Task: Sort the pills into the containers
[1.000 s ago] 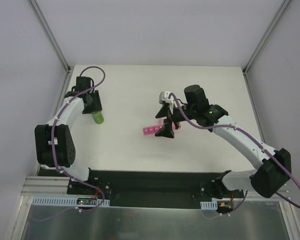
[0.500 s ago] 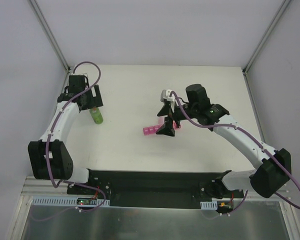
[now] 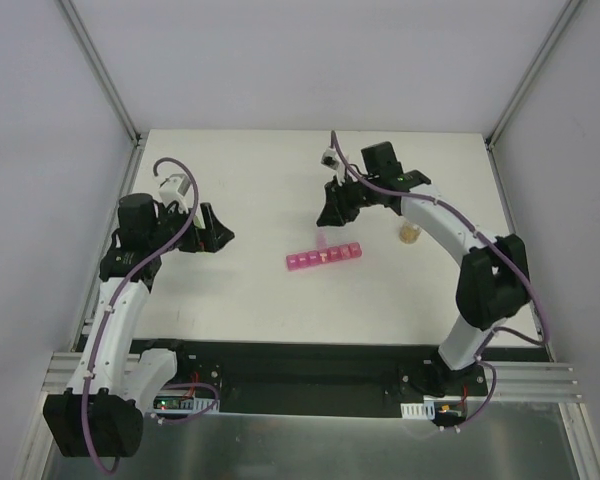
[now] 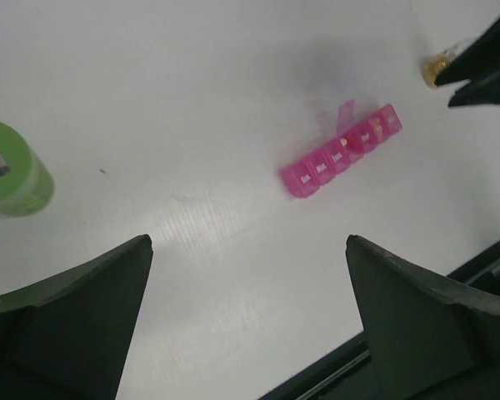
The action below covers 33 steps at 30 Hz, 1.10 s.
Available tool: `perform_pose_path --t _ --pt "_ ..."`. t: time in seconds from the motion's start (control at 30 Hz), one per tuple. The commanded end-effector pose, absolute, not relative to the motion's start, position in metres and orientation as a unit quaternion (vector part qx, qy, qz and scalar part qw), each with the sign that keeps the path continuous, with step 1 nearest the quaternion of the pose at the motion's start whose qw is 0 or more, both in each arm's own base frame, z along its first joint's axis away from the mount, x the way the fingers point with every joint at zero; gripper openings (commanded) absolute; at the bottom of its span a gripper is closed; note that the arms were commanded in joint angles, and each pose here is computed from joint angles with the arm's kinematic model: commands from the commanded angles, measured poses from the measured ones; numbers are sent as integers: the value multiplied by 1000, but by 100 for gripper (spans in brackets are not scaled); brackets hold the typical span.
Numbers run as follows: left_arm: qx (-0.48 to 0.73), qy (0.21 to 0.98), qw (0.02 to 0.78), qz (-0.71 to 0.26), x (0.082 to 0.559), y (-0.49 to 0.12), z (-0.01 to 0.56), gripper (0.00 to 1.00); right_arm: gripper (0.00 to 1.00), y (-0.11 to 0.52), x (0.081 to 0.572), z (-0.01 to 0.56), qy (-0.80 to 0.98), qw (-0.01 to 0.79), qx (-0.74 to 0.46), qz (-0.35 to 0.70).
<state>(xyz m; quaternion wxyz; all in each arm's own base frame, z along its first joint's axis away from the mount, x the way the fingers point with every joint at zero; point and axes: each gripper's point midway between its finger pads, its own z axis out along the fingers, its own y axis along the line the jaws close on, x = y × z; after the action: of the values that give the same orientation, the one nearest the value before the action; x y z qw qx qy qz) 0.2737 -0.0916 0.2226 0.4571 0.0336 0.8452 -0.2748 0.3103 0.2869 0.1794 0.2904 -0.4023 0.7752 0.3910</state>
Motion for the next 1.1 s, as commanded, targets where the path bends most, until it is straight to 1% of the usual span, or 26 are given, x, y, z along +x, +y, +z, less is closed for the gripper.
perform_pose_path --t 0.0,0.07,0.13,0.17,0.3,0.57,0.77,0.9,0.93,0.97,1.03,1.07 --pt "88 823 446 -341 252 -116 219 99 26 291 330 175 803 245 -384 385" --pt "96 820 442 -351 246 -122 214 97 19 290 340 156 818 222 -380 371" --pt "93 822 434 -356 241 -123 203 93 15 289 354 151 827 223 -376 353" --pt "94 822 427 -365 238 -126 199 88 15 290 359 137 834 210 -371 349" --pt "92 835 384 -384 229 -135 173 82 13 290 372 115 848 188 -363 336" --pt "95 838 346 -411 228 -149 169 81 12 288 375 83 860 156 -361 325" --pt "77 852 325 -403 229 -153 158 81 11 290 371 78 858 145 -363 334" --pt "98 867 296 -389 230 -183 150 79 12 291 368 80 854 143 -363 344" --pt "97 867 300 -387 237 -190 156 76 12 292 367 81 853 144 -364 345" --pt "95 879 282 -373 240 -198 143 67 12 292 367 82 853 144 -363 347" --pt "86 880 281 -372 253 -208 145 61 12 293 365 82 852 142 -363 351" --pt "87 888 261 -369 256 -217 134 56 12 293 364 83 851 141 -363 353"
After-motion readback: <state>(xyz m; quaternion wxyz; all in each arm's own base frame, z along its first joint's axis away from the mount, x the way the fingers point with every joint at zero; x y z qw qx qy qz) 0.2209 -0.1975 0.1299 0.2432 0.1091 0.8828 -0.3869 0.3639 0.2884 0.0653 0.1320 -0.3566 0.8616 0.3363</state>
